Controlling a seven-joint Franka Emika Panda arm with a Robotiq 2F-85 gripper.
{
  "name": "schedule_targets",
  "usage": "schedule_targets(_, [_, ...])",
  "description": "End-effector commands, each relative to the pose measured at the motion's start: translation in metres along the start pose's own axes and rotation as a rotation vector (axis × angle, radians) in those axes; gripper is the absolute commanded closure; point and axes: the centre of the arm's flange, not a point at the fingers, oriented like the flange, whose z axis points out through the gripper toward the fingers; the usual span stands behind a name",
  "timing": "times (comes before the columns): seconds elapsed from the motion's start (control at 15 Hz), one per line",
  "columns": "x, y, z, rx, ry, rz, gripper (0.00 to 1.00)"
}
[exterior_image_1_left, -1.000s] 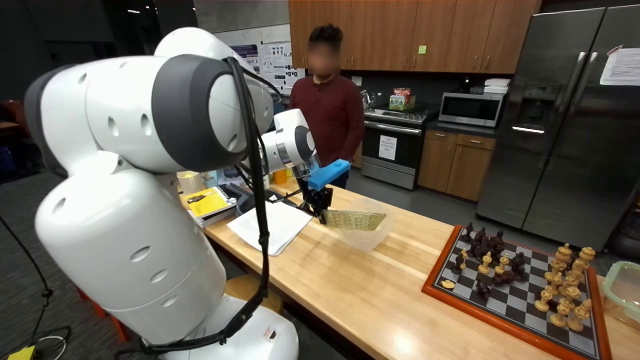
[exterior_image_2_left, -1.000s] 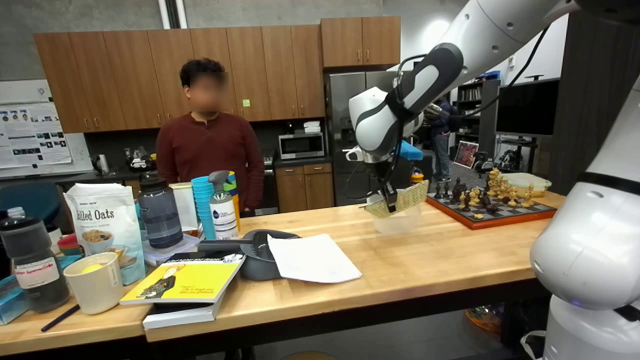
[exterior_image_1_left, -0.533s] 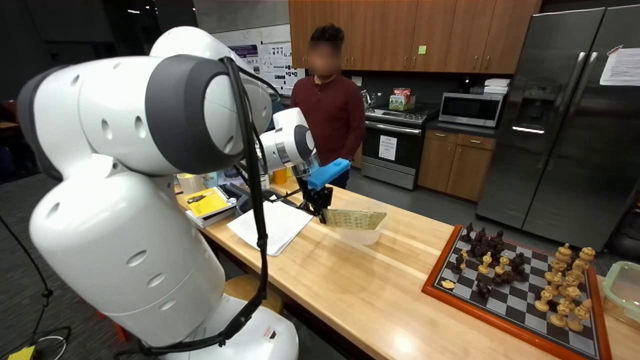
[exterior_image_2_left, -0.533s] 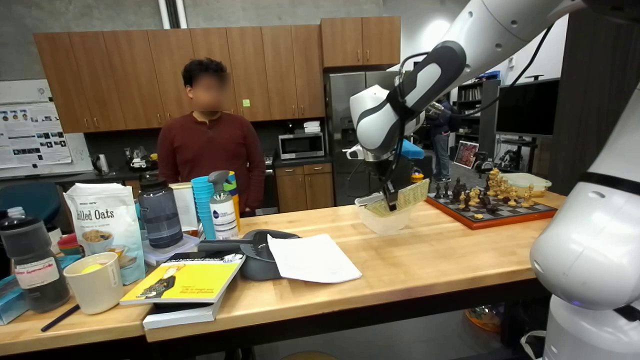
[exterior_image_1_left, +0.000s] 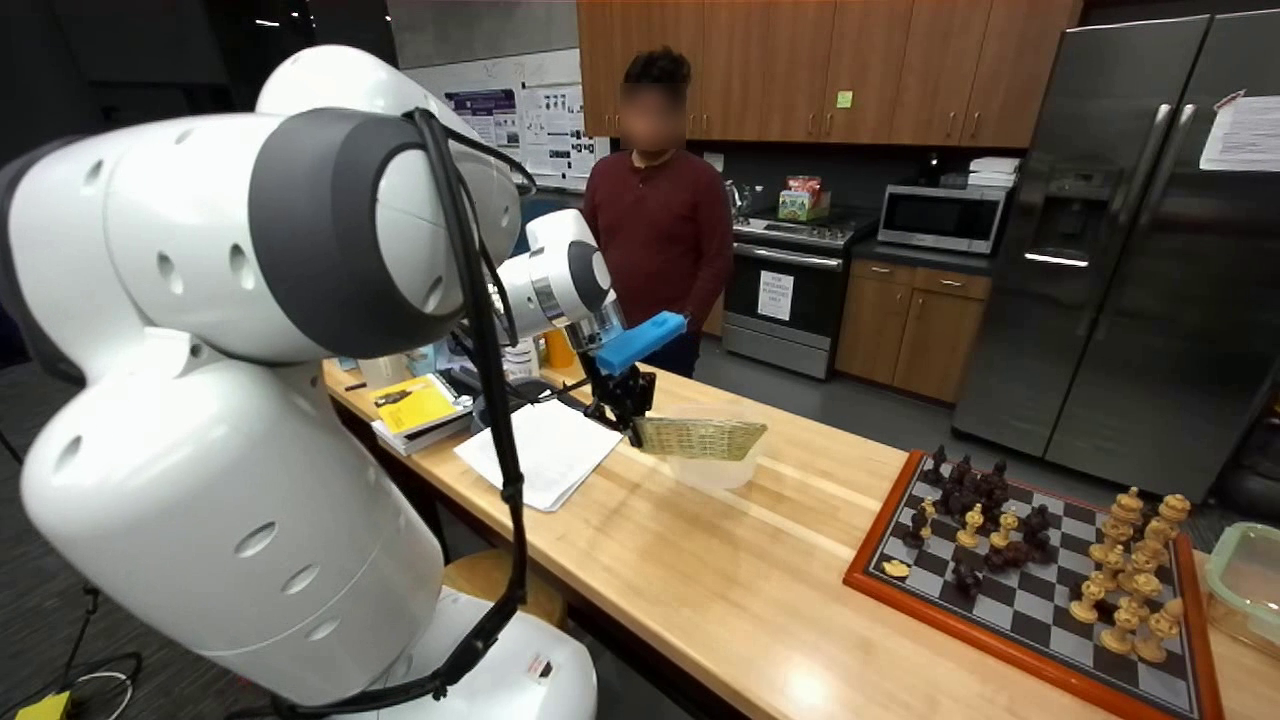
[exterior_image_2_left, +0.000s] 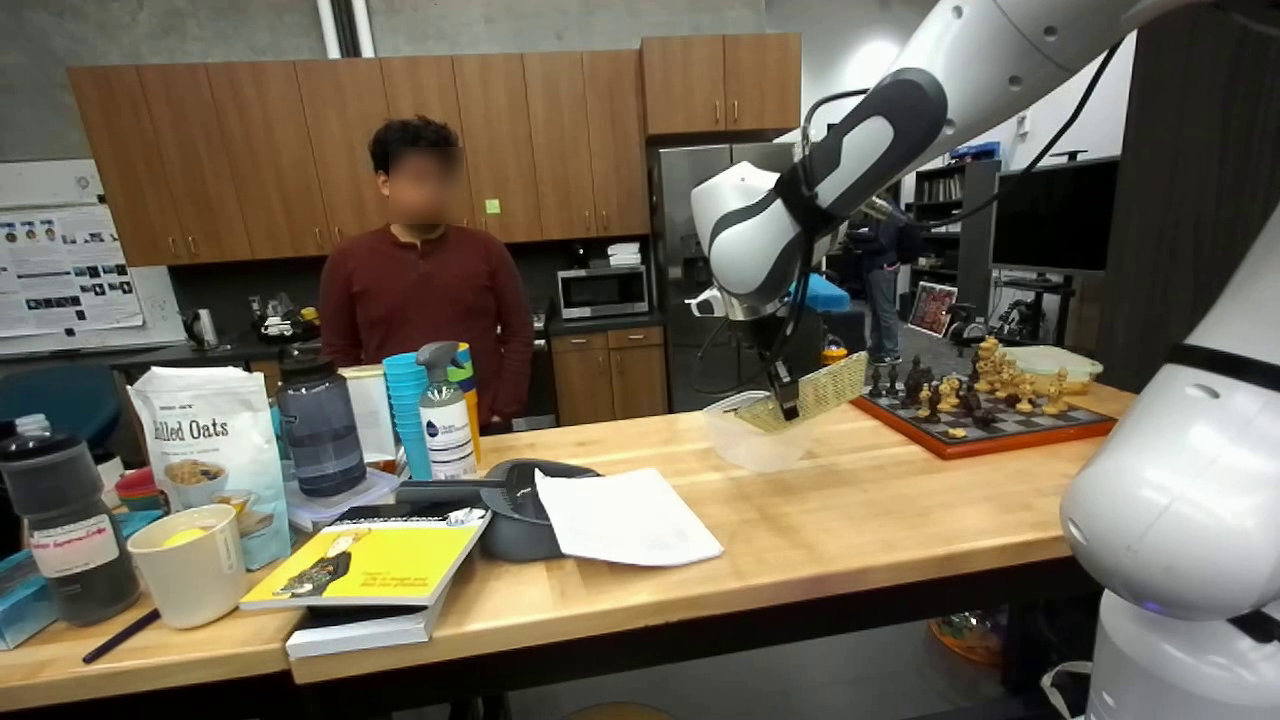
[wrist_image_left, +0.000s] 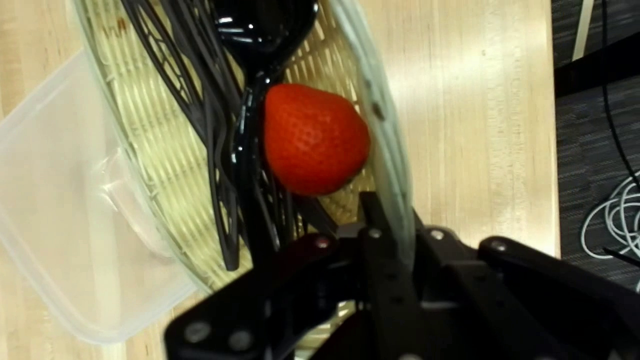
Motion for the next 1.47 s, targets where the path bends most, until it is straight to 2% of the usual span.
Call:
schedule_targets(0.0, [0.008,-0.016,-0.013,-0.022,-0.067,0.034,0.98])
schedule_targets(0.4, [0.036,-0.029,-0.007,-0.026,-0.18,0.029,0.98])
schedule_targets(0.87, [0.046,-0.032,0.003,-0.047,-0.325,-0.051,0.98])
schedule_targets(1.4, [0.048,-0.03,0.011,-0.062,-0.376,-0.089,0.98])
